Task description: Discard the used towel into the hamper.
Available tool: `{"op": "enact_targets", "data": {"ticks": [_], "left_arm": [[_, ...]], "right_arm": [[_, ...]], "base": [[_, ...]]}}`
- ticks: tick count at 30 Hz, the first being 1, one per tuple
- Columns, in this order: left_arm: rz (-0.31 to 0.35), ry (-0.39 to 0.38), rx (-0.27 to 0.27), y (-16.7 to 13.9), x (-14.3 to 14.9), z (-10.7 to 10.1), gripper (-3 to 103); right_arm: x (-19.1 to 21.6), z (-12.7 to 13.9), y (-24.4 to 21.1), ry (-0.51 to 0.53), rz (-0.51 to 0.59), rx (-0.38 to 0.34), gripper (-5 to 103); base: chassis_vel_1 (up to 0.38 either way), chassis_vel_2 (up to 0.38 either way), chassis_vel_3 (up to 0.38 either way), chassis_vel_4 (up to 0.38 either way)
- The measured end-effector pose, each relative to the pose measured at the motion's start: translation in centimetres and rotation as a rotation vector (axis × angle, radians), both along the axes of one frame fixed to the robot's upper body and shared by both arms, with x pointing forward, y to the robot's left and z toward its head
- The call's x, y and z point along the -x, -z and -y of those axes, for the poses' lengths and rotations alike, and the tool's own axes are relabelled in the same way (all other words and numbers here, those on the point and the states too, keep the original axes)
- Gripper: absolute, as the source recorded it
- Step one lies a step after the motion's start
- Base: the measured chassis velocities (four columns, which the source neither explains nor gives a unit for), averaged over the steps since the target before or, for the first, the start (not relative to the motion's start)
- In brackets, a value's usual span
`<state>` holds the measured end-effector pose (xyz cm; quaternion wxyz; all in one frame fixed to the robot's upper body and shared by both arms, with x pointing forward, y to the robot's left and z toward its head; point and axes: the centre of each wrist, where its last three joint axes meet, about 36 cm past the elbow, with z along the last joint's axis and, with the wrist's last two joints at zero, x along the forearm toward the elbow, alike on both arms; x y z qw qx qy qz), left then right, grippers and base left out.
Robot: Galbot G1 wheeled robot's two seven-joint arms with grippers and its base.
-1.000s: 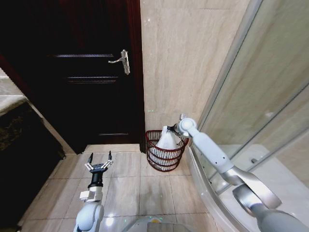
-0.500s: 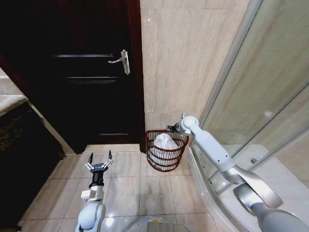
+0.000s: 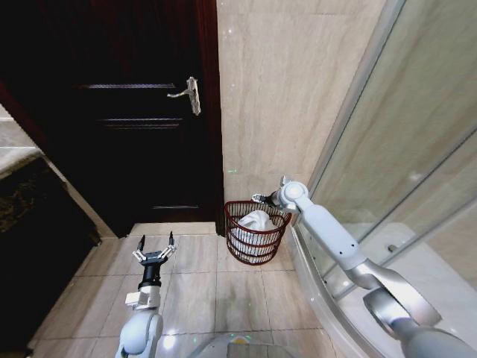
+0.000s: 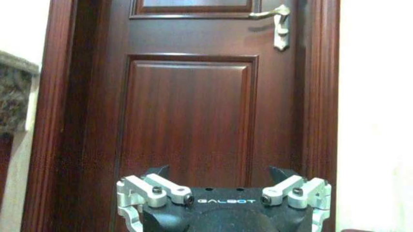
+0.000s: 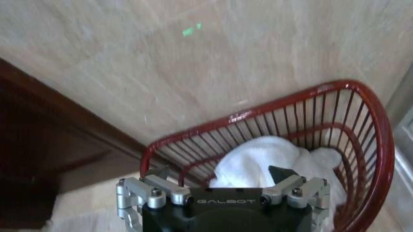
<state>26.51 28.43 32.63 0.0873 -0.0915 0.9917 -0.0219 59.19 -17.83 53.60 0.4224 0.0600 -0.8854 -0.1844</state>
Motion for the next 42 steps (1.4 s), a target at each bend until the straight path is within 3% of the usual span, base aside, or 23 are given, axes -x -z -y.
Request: {"op": "enact_targets", "data": {"ticks": [2,5,9,11,13,16,20,23,24,25,30,33,42], "left_arm": [[-0.002,-0.004,0.004,-0.1,-0.1,0.0,100],[-0.005,-0.006,0.012,-0.6,-0.3,0.3,100],[-0.012,0.0,0.02,-0.9,-0.2,0.7,100],[-0.026,0.001,0.031,-0.8,0.2,1.1,100],[-0.049,0.003,0.039,-0.8,0.9,1.4,100],[-0.061,0.006,0.037,-1.4,1.4,1.5,100],[-0.081,0.014,0.045,-2.7,2.1,1.7,100],[-0.094,0.035,0.047,-3.7,2.5,2.0,100],[-0.113,0.092,0.046,-5.0,2.9,2.0,100],[-0.116,0.112,0.048,-5.4,2.9,2.0,100],[-0.123,0.205,0.068,-7.5,2.4,1.8,100],[-0.107,0.238,0.024,-8.0,1.8,1.6,100],[-0.066,0.218,-0.003,-8.1,2.3,2.3,100]], "right_arm": [[0.9,0.5,0.4,0.003,0.056,0.006,100],[4.4,2.5,3.1,-0.044,0.312,0.083,100],[6.6,3.7,4.6,-0.033,0.432,0.148,100],[9.9,4.1,7.0,-0.002,0.539,0.219,100],[14.2,4.4,9.4,-0.037,0.69,0.286,100],[17.8,4.7,10.0,-0.092,0.761,0.278,100],[22.0,5.0,11.3,-0.083,0.767,0.276,100],[24.0,6.1,12.5,-0.068,0.822,0.343,100],[26.7,7.3,13.5,-0.035,0.884,0.413,100],[27.7,7.6,13.9,-0.021,0.902,0.424,100],[32.1,7.3,14.7,0.041,0.914,0.409,100],[34.2,6.9,15.2,0.073,0.916,0.413,100],[36.7,6.6,14.5,0.091,0.92,0.394,100]], "base": [[0.0,0.0,0.0,0.0],[0.0,0.0,0.0,0.0],[0.0,0.0,0.0,0.0],[0.0,0.0,0.0,0.0],[0.0,0.0,0.0,0.0],[0.0,0.0,0.0,0.0],[0.0,0.0,0.0,0.0],[0.0,0.0,0.0,0.0],[0.0,0.0,0.0,0.0],[0.0,0.0,0.0,0.0],[0.0,0.0,0.0,0.0],[0.0,0.0,0.0,0.0],[0.0,0.0,0.0,0.0]]}}
